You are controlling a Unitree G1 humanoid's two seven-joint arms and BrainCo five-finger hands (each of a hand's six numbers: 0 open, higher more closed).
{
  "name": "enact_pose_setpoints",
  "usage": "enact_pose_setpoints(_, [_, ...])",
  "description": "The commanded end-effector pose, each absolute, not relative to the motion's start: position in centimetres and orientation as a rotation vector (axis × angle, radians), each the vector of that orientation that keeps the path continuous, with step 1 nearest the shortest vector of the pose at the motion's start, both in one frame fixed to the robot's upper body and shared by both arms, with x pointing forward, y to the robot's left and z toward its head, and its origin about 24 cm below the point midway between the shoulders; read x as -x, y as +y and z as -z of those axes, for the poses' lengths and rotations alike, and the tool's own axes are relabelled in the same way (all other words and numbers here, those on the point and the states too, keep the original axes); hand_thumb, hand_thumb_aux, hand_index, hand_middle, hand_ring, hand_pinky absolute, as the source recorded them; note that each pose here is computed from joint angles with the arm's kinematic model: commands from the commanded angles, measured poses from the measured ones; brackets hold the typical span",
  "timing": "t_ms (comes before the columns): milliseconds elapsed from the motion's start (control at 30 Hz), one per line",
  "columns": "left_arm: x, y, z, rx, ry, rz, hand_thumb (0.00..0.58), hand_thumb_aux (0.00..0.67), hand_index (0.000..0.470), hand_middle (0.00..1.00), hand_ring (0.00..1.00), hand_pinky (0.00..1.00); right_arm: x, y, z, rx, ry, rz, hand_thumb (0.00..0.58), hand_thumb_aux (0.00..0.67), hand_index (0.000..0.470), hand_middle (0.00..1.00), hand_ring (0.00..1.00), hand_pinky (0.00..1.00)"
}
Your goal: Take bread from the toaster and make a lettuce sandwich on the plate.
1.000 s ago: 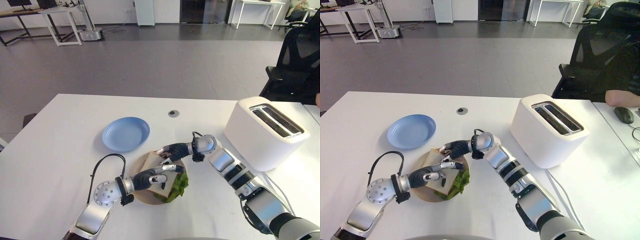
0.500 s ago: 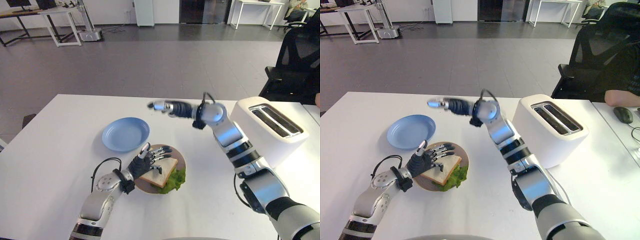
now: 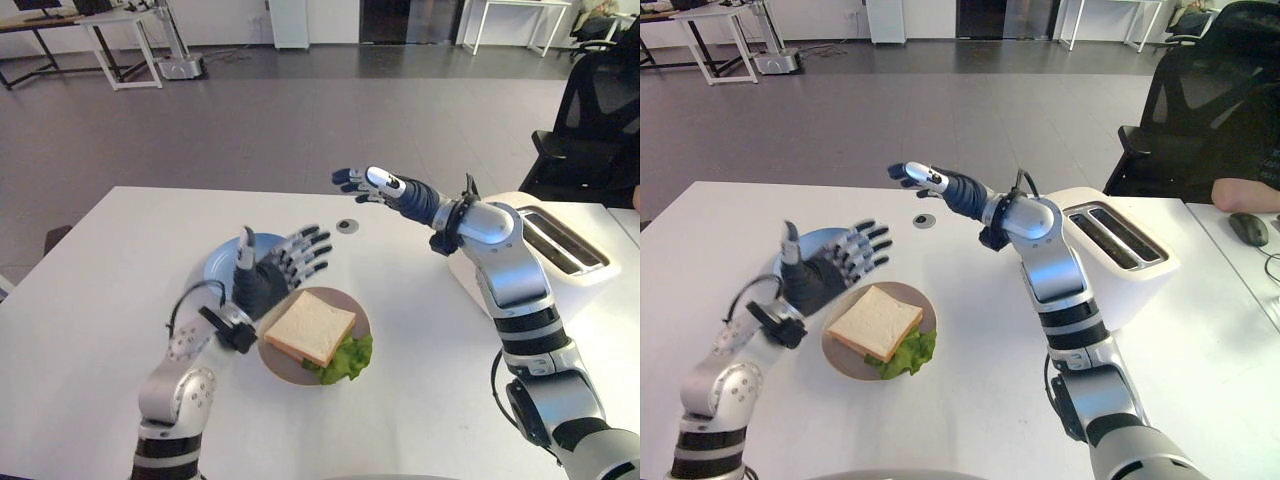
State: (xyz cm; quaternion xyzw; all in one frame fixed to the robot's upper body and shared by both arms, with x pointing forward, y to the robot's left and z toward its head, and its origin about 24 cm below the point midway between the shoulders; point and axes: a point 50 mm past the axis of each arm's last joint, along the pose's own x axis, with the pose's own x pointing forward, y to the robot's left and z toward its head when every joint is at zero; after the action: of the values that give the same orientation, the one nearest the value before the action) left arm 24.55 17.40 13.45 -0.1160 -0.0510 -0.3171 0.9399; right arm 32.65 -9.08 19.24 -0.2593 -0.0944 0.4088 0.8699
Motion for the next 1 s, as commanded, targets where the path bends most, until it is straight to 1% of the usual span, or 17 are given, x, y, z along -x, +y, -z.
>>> enact_pose_setpoints(33, [-25.6,22.2,-14.9,0.014,-0.103,0.587,0.000,0.000,0.000,0.00,0.00,0.00,-32.7,-11.7,-16.2,0.567,-0.053,-0.842,0.000,0.000,0.000,0.00,0.00,0.00])
enact_pose_setpoints(67, [-26.0,24.0,-14.9,-0.049,-0.079,0.547,0.508,0.434,0.304,0.73,0.73,0.73,-32.5,-12.4,-15.4,0.585,-0.013,-0.850,0.360,0.257,0.181,0.23,0.23,0.23])
enact_pose_setpoints(100, [-26.1,26.1,-14.5,-0.139,-0.015,0.526,0.580,0.670,0.470,1.00,1.00,1.00,-32.3,-13.2,-14.7,0.620,0.026,-0.862,0.531,0.476,0.334,0.57,0.57,0.57])
enact_pose_setpoints(133, [-26.0,27.6,-14.0,-0.191,0.040,0.526,0.580,0.670,0.470,1.00,1.00,1.00,-32.0,-13.9,-13.9,0.646,0.070,-0.886,0.580,0.670,0.470,0.98,0.98,0.98])
enact_pose_setpoints(167, [-25.7,28.8,-13.5,-0.271,0.109,0.528,0.580,0.670,0.470,1.00,1.00,1.00,-31.6,-14.6,-13.4,0.668,0.108,-0.913,0.580,0.670,0.470,1.00,1.00,1.00])
enact_pose_setpoints(233, [-24.1,31.1,-11.7,-0.481,0.319,0.602,0.580,0.670,0.470,1.00,1.00,1.00,-30.3,-16.3,-12.0,0.712,0.232,-1.005,0.580,0.670,0.470,1.00,1.00,1.00])
enact_pose_setpoints(267, [-23.2,32.2,-11.1,-0.549,0.409,0.644,0.580,0.670,0.470,1.00,1.00,1.00,-29.5,-17.2,-11.5,0.727,0.300,-1.054,0.580,0.670,0.470,1.00,1.00,1.00])
enact_pose_setpoints(367, [-20.8,34.9,-10.5,-0.646,0.601,0.672,0.580,0.670,0.470,1.00,1.00,1.00,-27.4,-18.9,-10.7,0.760,0.468,-1.200,0.580,0.670,0.470,1.00,1.00,1.00])
enact_pose_setpoints(433, [-19.6,35.5,-10.0,-0.660,0.698,0.723,0.580,0.670,0.470,1.00,1.00,1.00,-25.5,-19.2,-10.1,0.753,0.569,-1.321,0.580,0.670,0.470,1.00,1.00,1.00])
enact_pose_setpoints(467, [-19.2,35.3,-9.6,-0.651,0.728,0.767,0.580,0.670,0.470,1.00,1.00,1.00,-24.6,-19.3,-9.6,0.744,0.612,-1.371,0.580,0.670,0.470,1.00,1.00,1.00])
enact_pose_setpoints(567, [-18.7,33.5,-7.9,-0.627,0.751,0.874,0.580,0.670,0.470,1.00,1.00,1.00,-21.5,-18.2,-7.4,0.664,0.716,-1.533,0.580,0.670,0.470,1.00,1.00,1.00])
enact_pose_setpoints(667, [-18.6,31.2,-6.4,-0.606,0.761,0.968,0.580,0.670,0.470,1.00,1.00,1.00,-19.4,-16.6,-5.9,0.617,0.739,-1.623,0.580,0.670,0.470,1.00,1.00,1.00])
enact_pose_setpoints(767, [-19.8,28.2,-5.4,-0.586,0.705,1.048,0.580,0.670,0.470,1.00,1.00,1.00,-19.1,-14.6,-4.8,0.648,0.674,-1.615,0.580,0.670,0.470,1.00,1.00,1.00])
enact_pose_setpoints(867, [-22.3,25.3,-5.2,-0.574,0.612,1.102,0.580,0.670,0.470,1.00,1.00,1.00,-19.1,-13.5,-4.6,0.617,0.629,-1.597,0.580,0.670,0.470,1.00,1.00,1.00])
enact_pose_setpoints(1000, [-26.0,21.8,-4.9,-0.545,0.491,1.127,0.580,0.670,0.470,1.00,1.00,1.00,-19.1,-13.2,-4.3,0.581,0.610,-1.557,0.580,0.670,0.470,1.00,1.00,1.00])
